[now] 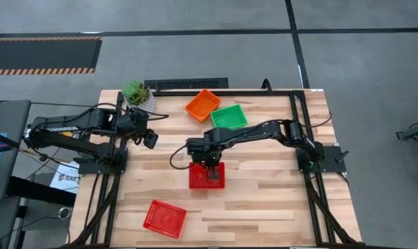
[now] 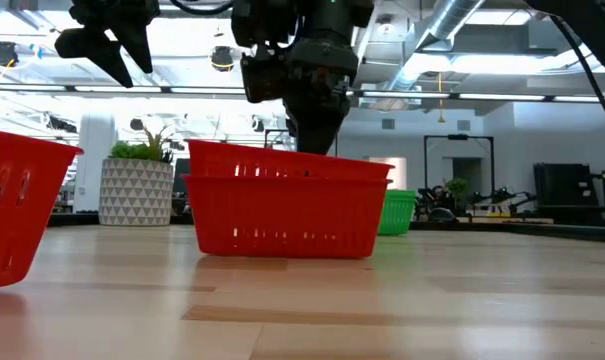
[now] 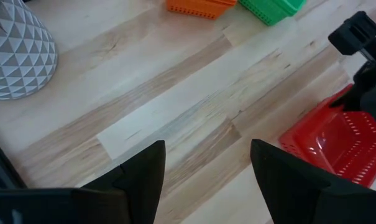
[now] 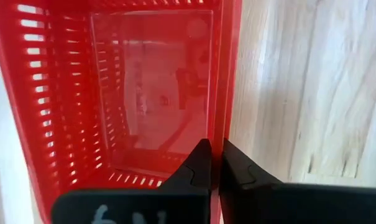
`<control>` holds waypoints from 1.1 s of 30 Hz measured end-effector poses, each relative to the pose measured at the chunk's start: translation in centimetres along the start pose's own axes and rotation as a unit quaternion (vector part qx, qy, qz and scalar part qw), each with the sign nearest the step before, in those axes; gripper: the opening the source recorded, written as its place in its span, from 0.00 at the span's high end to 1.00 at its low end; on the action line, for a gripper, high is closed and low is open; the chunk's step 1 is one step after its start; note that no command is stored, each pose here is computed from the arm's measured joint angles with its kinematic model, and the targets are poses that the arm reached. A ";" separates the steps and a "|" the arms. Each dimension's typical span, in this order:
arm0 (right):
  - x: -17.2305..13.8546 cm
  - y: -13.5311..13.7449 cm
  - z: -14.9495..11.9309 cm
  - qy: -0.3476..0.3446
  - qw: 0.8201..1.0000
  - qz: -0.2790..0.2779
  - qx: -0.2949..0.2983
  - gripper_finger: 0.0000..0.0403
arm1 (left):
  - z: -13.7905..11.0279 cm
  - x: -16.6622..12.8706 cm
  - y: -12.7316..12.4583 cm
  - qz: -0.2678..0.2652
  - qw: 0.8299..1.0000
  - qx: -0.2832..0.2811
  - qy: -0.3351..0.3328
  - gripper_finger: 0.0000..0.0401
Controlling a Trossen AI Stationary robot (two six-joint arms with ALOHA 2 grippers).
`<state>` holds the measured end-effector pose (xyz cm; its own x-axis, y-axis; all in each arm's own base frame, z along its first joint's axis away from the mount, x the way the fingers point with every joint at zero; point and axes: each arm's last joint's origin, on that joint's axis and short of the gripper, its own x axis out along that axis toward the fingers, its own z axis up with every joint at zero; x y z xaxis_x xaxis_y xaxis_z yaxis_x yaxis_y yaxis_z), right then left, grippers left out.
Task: Stack baskets by color
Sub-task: Stack the right red bin on the top red bin
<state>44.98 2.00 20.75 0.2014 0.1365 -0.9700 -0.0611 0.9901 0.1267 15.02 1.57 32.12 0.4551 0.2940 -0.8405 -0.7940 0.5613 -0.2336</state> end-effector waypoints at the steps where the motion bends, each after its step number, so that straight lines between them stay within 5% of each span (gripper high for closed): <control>1: 0.1 -0.1 0.0 -0.002 1.000 0.000 0.000 0.95 | 0.0 0.0 0.0 0.000 1.000 0.003 0.000 0.44; 19: -0.3 -7.4 -1.0 0.003 0.995 -0.045 0.088 0.94 | 0.0 0.0 0.0 0.001 1.000 0.007 0.000 0.44; 33: -1.7 -13.5 -1.7 -0.035 0.973 -0.099 0.205 0.94 | 0.1 0.0 0.1 0.009 1.000 0.006 -0.011 0.44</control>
<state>43.81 -11.62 20.35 0.2371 -0.0703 -0.9689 0.3781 0.9254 0.0254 15.00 1.65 32.13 0.4494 0.3216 -0.8335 -0.7977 0.5645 -0.2123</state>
